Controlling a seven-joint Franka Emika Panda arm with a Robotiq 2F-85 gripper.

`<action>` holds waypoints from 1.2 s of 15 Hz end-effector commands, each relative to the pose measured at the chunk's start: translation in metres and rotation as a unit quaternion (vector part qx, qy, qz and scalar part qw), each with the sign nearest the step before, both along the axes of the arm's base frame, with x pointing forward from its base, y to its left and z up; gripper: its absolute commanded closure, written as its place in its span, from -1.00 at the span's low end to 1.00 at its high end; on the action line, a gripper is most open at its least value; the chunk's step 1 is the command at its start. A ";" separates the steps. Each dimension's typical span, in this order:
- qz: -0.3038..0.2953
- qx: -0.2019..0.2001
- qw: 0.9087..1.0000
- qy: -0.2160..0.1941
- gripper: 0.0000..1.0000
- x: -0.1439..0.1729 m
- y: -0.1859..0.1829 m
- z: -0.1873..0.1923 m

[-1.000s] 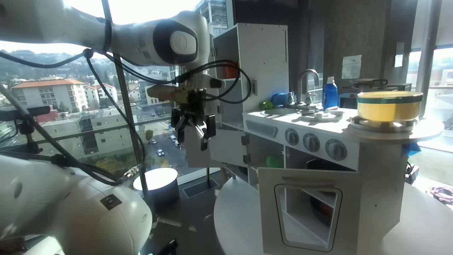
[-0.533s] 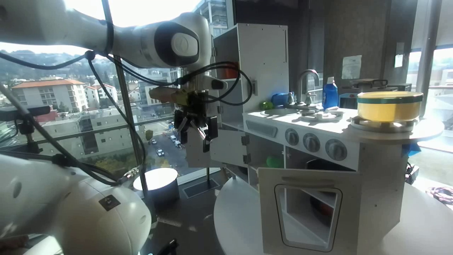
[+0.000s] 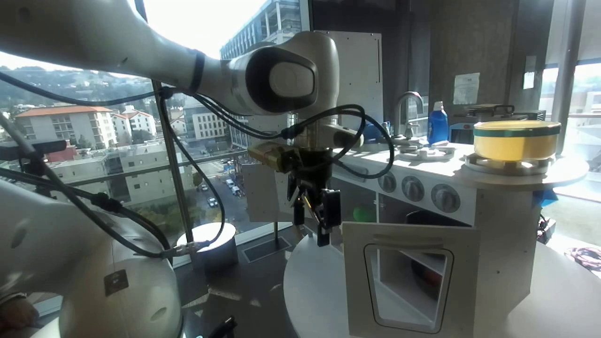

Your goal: Close all the bottom cabinet doors

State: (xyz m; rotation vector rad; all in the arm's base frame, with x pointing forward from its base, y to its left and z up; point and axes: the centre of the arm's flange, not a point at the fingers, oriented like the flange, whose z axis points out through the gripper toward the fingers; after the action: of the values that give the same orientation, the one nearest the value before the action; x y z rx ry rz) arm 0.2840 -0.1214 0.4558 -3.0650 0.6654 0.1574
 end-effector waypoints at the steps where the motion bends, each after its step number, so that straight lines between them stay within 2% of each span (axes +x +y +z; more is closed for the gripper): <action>1: -0.098 -0.019 0.995 -0.016 -1.00 0.014 -0.052 -0.025; 3: -0.152 -0.015 0.987 -0.042 -1.00 0.031 -0.069 -0.040; 7: -0.226 -0.012 0.965 -0.135 -1.00 0.069 -0.082 -0.062; 10: -0.258 0.001 0.943 -0.212 -1.00 0.079 -0.076 -0.055; 11: -0.259 0.013 0.939 -0.224 -1.00 0.076 -0.067 -0.048; 12: -0.234 0.021 0.947 -0.218 -1.00 0.071 -0.054 -0.039; 13: -0.221 0.019 0.951 -0.215 -1.00 0.068 -0.036 -0.031; 16: -0.129 0.026 0.971 -0.200 -1.00 0.065 0.036 -0.011; 18: -0.069 0.014 0.979 -0.193 -1.00 0.072 0.088 -0.004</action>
State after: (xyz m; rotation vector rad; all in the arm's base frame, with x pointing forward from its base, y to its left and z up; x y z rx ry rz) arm 0.3631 -0.1033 0.4283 -2.8122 1.0265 -0.3952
